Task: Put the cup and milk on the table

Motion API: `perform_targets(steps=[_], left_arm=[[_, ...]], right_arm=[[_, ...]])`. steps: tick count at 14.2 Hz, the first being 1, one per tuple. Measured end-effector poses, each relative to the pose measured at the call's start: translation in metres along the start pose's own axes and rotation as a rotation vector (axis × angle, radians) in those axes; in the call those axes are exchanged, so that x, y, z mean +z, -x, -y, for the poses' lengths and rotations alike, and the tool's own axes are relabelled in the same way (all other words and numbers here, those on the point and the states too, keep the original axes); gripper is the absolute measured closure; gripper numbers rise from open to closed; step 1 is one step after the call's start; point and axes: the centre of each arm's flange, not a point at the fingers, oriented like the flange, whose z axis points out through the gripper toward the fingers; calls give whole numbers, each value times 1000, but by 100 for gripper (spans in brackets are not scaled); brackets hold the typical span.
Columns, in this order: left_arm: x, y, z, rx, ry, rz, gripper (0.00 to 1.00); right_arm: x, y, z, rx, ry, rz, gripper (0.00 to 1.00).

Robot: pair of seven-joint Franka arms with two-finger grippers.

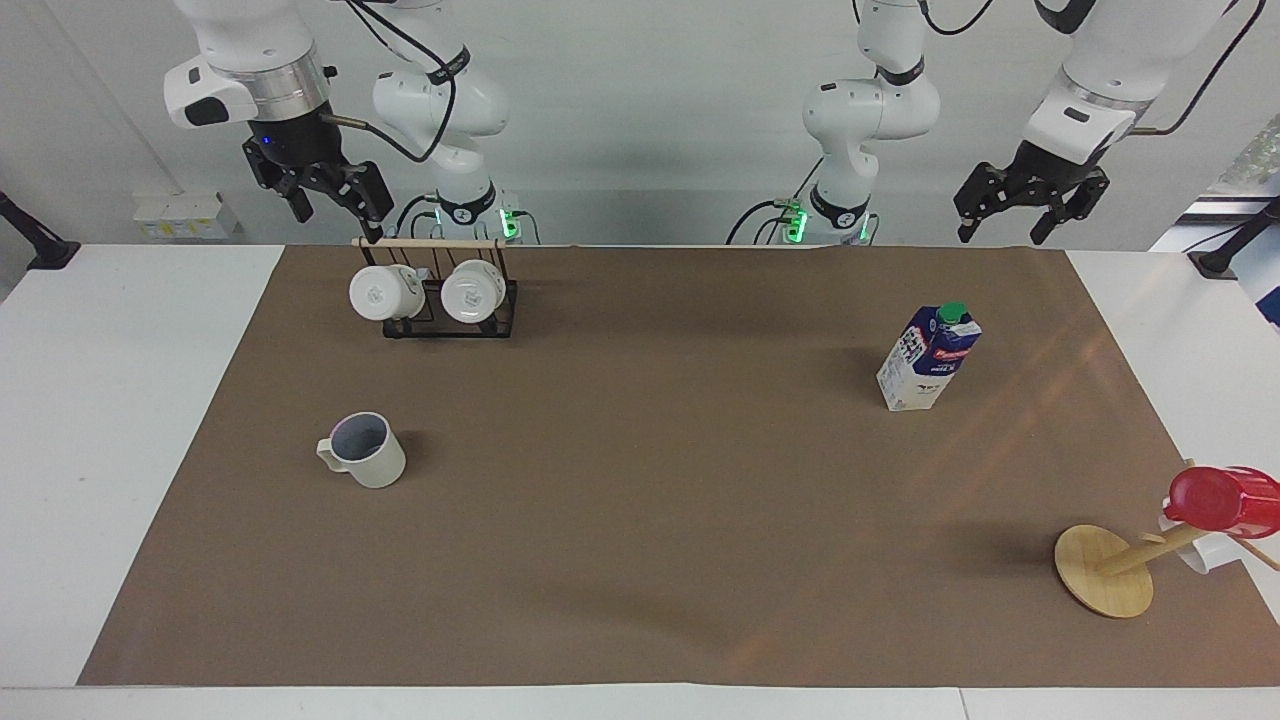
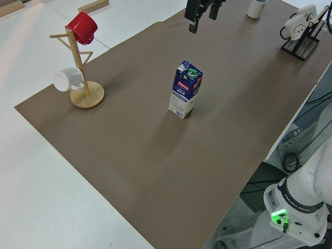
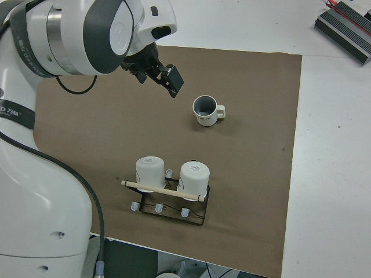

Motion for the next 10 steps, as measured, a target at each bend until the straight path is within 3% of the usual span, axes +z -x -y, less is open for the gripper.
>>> perform_targets(steps=[10], left_arm=[[0, 0, 0, 0, 0, 0, 0]], right_arm=[[0, -1, -2, 4, 0, 0, 0]])
